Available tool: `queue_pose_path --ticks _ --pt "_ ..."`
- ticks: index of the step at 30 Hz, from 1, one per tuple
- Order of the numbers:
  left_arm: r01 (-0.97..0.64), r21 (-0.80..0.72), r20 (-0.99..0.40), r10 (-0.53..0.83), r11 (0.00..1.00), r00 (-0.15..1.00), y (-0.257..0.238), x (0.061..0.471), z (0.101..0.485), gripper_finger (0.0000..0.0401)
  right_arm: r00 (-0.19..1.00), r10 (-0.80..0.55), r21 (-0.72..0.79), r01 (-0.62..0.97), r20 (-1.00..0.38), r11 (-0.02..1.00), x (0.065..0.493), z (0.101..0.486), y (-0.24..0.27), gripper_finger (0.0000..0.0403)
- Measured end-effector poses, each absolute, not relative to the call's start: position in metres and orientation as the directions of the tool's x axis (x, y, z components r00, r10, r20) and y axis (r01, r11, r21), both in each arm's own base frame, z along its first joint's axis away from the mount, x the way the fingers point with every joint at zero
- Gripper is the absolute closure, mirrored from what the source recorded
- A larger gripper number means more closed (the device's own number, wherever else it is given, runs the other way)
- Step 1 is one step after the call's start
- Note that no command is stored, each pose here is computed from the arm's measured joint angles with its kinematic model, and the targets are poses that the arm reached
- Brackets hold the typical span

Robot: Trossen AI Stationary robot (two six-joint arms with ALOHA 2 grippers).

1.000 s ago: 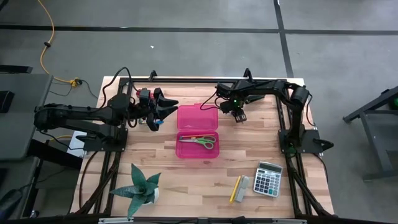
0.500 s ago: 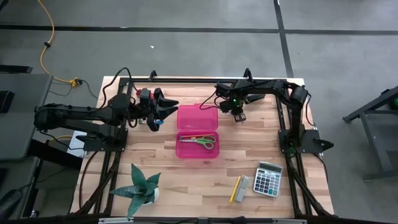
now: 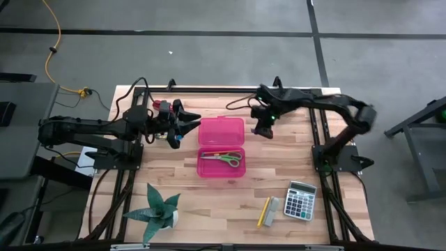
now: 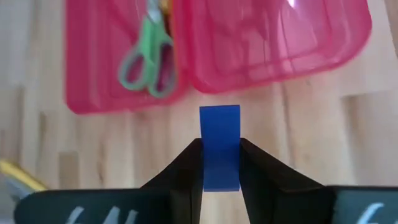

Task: Pack school essentials
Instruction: Put the right blue eraser into the pink supply box

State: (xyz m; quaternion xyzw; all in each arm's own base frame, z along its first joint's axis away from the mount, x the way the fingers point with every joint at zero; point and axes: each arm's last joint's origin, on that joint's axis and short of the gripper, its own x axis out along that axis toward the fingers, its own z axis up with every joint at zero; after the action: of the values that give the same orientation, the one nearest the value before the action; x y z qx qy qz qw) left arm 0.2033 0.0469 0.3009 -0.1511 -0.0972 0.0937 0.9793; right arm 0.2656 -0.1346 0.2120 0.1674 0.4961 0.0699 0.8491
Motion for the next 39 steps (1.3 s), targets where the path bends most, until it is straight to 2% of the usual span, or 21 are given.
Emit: queue_pose_path --ticks 6,11,14,17,23,29,39 --pt "-0.16 -0.293 0.158 0.213 0.943 0.964 0.047 0.203 0.301 0.0272 0.726 0.206 0.42 0.125 -0.656 0.899 0.236 0.207 -0.09 0.0331" --pt "-0.169 -0.255 0.158 0.214 0.952 0.964 0.047 0.203 0.3 0.0272 0.904 0.052 0.449 0.159 -0.423 0.879 0.226 0.209 -0.059 0.0331" --pt "-0.187 -0.253 0.158 0.231 0.949 0.96 0.047 0.203 0.3 0.0272 0.965 -0.041 0.437 0.154 -0.257 0.886 0.224 0.22 -0.048 0.0331" --pt "-0.215 -0.257 0.156 0.26 0.942 0.953 0.048 0.203 0.3 0.0272 0.985 -0.084 0.404 0.138 -0.149 0.904 0.226 0.234 -0.041 0.0331" --pt "-0.224 -0.233 0.15 0.263 0.946 0.953 0.048 0.203 0.3 0.0272 0.995 -0.092 0.25 0.1 -0.046 0.963 0.237 0.271 -0.033 0.0331" --pt "-0.217 -0.232 0.13 0.251 0.948 0.959 0.048 0.203 0.298 0.0272 0.994 -0.101 0.193 0.107 -0.041 0.975 0.241 0.287 -0.032 0.0331" --pt "-0.22 -0.256 0.095 0.251 0.941 0.963 0.048 0.204 0.294 0.0272 0.994 -0.101 0.193 0.108 -0.047 0.975 0.241 0.287 -0.032 0.0331"
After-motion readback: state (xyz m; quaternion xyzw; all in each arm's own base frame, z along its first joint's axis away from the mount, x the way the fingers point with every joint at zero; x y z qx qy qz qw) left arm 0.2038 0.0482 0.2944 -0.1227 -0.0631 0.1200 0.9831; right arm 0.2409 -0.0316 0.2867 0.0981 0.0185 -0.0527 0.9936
